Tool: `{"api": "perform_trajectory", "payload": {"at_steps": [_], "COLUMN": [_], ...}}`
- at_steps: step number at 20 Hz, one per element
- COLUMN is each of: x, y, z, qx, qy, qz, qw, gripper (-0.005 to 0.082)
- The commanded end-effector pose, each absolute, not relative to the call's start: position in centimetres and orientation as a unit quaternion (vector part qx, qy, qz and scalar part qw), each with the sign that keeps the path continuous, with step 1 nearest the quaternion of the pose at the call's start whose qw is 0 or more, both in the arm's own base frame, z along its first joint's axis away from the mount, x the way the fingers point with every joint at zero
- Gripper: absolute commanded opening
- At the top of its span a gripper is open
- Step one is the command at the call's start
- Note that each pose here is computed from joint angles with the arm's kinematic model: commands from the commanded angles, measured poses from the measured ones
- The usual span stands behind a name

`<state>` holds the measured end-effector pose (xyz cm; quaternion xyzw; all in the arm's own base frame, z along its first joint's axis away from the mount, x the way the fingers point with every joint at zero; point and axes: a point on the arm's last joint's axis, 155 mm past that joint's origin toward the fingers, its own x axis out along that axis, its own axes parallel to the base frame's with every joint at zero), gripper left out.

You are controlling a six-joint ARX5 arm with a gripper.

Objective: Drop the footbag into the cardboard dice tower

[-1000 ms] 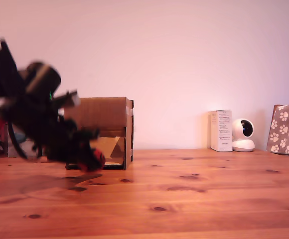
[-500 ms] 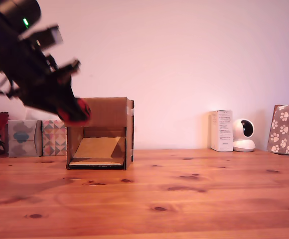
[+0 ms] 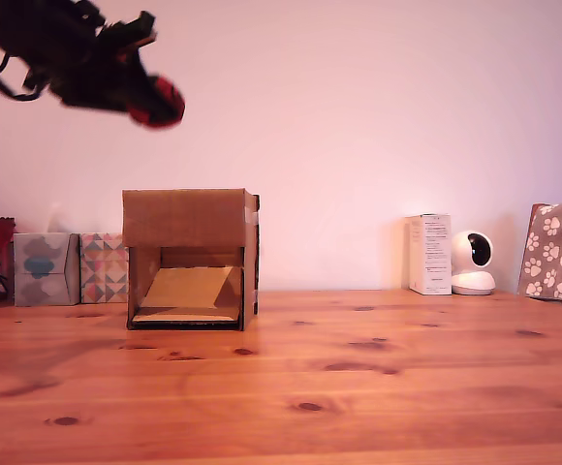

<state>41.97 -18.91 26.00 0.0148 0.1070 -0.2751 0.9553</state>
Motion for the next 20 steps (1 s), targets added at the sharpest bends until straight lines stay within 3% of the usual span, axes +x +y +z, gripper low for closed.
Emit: {"api": "perform_trajectory", "payload": {"at_steps": [1,4,13,17,18,19,20], "x": [43.2,45.5,54.0,55.4,55.4,55.5,55.6], "y": [-18.9,-18.8,-20.1,-19.9,-19.7,-19.5,-19.5], "z": [26.6,27.5,24.0,23.0,22.9,23.0,23.2], "qx": [0.019,0.018,0.021,0.018,0.018,0.019,0.023], "qy": [0.083,0.081,0.217,0.240,0.240,0.238,0.235], "qz": [-0.263,-0.253,-0.245,-0.245,-0.243,-0.242,-0.243], "qw": [0.961,0.964,0.945,0.939,0.940,0.940,0.941], "gripper": [0.0026,0.0026,0.0026,0.0027,0.0057,0.0162,0.0325]}}
